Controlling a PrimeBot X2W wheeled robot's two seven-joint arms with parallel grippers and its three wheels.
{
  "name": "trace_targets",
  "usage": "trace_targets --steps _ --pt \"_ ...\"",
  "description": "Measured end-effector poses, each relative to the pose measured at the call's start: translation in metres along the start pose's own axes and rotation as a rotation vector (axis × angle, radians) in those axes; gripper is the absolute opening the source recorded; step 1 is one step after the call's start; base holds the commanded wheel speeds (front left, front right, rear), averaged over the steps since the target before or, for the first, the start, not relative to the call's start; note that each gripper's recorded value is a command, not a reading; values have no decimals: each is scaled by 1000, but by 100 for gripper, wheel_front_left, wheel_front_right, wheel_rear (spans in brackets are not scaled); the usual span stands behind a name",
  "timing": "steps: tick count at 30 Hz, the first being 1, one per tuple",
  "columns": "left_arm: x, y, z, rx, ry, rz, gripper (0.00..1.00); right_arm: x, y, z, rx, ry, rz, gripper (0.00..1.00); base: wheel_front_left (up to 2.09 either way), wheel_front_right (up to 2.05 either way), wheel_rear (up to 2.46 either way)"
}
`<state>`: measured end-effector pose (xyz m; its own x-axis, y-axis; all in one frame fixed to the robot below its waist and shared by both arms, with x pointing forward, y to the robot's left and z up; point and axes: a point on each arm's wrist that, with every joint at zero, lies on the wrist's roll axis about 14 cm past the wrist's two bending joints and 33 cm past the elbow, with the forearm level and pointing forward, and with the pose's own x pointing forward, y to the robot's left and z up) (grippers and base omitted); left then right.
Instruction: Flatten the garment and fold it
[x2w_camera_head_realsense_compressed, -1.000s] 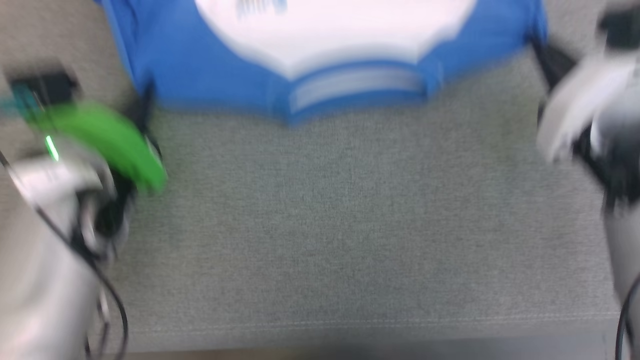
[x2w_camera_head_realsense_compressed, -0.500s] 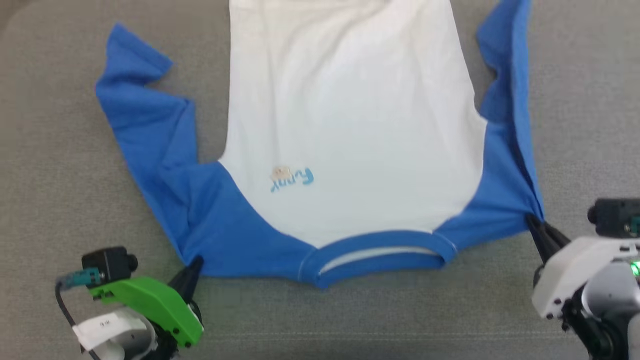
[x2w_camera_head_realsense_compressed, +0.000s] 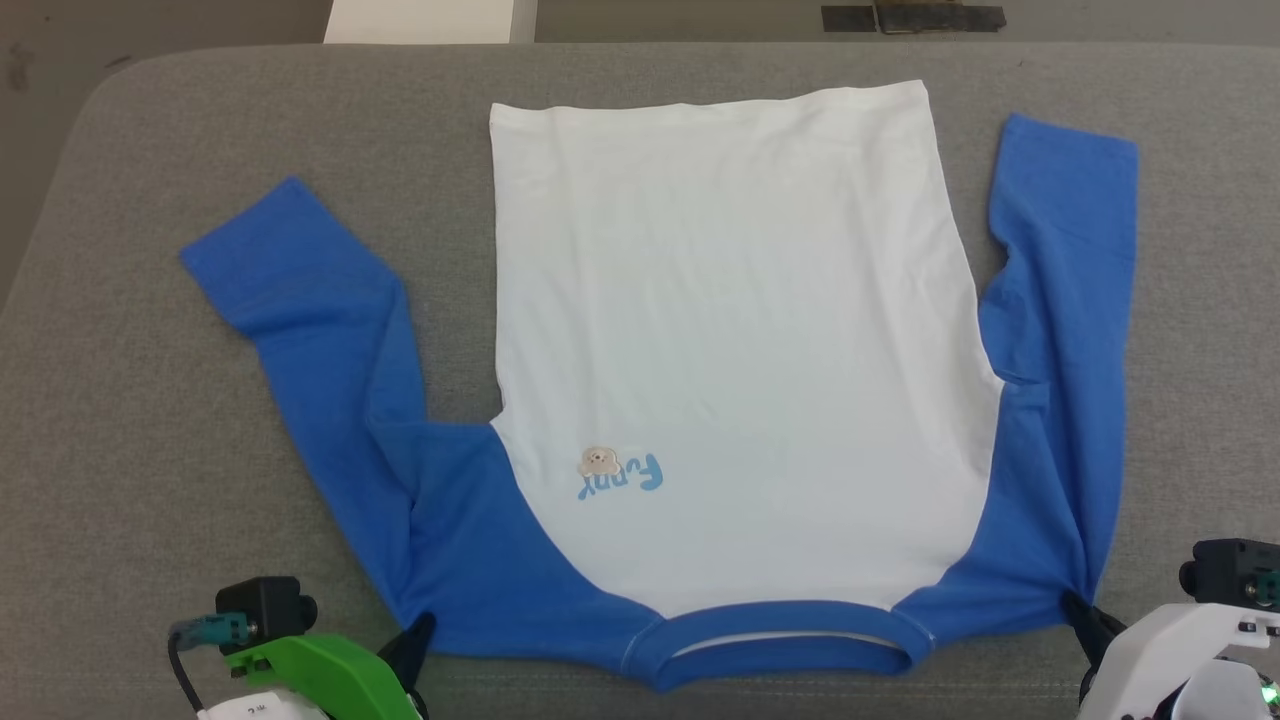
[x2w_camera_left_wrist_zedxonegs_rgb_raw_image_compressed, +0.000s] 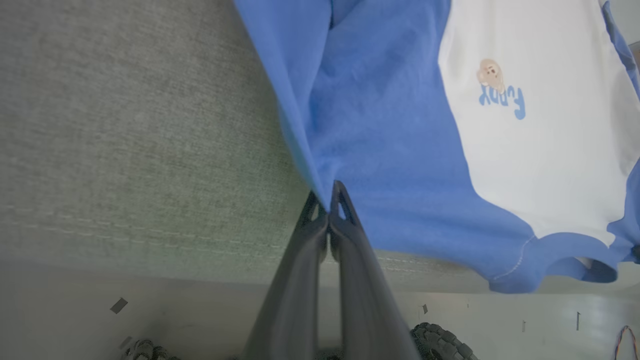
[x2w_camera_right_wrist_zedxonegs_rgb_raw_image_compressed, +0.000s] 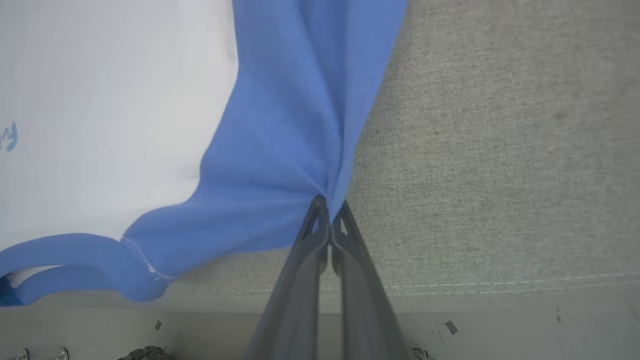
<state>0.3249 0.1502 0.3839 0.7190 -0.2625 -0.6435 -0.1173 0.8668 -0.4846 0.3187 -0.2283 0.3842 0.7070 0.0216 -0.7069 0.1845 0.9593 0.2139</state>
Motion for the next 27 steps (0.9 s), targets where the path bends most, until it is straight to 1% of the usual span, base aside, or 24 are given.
trace_targets --steps 6,7,8,9,10,14,17,20,23,25,27 --pt "2 4 -9 -2 30 15 0 4 -4 -16 18 36 -8 0 0 0 0" --pt "3 5 -8 -5 19 19 35 5 -4 -19 20 42 -7 0 0 0 0" --pt "3 5 -8 -9 11 21 93 6 -3 -19 20 37 -5 18 0 0 0" --pt "4 6 -7 -12 4 25 100 6 -2 -17 19 27 -4 62 0 0 0" --pt "4 8 -6 -13 -5 29 100 6 -2 -16 19 18 -3 100 0 0 0" --pt "3 8 9 -18 -87 27 100 3 -1 -1 17 -60 -1 100 0 0 0" --pt "0 9 27 -24 -172 20 100 -4 3 22 2 -172 10 100 0 0 0" --pt "-6 11 55 -19 -289 25 100 -15 7 48 -31 -303 11 100 0 0 0" --pt "-15 19 91 44 -433 67 100 -26 16 72 -68 -443 27 100 0 0 0" --pt "-17 21 111 73 -508 79 100 -30 24 83 -100 -506 39 100 0 0 0" --pt "-16 23 131 151 -564 96 100 -32 32 93 -119 -565 56 100 0 0 0"
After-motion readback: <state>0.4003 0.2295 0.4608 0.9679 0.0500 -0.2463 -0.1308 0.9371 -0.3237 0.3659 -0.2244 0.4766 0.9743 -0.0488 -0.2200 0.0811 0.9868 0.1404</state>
